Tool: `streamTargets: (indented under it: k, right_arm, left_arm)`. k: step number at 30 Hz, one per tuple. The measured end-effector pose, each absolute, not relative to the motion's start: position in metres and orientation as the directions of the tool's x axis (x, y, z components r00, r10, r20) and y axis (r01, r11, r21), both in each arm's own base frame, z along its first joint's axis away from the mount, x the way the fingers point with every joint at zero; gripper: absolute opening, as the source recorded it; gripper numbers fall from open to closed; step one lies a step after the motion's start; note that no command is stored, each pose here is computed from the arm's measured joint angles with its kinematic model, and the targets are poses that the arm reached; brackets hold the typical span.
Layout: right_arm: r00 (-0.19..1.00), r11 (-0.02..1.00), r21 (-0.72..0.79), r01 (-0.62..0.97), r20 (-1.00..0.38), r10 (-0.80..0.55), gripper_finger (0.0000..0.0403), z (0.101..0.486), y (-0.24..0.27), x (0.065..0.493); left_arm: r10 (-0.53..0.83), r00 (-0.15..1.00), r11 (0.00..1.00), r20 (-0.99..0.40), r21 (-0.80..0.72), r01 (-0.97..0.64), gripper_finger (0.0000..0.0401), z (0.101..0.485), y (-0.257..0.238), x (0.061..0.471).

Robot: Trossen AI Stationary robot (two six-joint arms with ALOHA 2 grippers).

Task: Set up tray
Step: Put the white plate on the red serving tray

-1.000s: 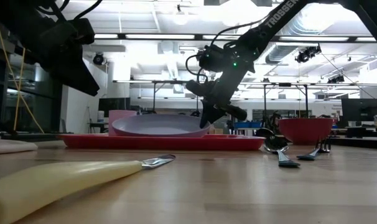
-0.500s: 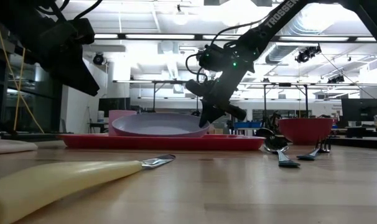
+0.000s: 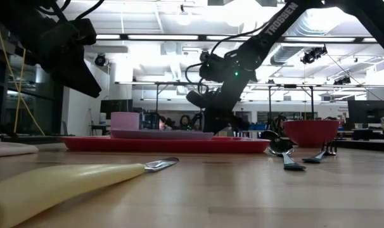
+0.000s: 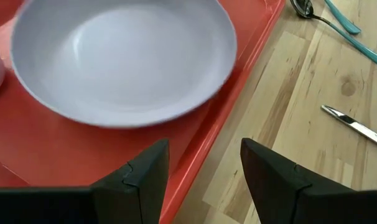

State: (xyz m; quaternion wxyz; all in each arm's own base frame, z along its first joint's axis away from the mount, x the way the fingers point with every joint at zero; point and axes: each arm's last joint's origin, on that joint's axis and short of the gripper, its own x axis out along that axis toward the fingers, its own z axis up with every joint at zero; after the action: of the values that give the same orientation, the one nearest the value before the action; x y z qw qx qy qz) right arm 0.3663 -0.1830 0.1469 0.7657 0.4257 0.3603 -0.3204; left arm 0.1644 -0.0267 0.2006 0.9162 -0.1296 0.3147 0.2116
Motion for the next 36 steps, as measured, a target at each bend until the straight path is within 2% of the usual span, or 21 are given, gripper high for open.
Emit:
streamTargets:
  k: [36]
  right_arm:
    - [0.561,0.454,0.415,0.788,-0.788,-0.254,0.0002,0.1494,-0.1902,0.369]
  left_arm:
    - [0.305,0.713,0.877,-0.632,-0.105,-0.469,0.023,0.2005,-0.0268,0.1644]
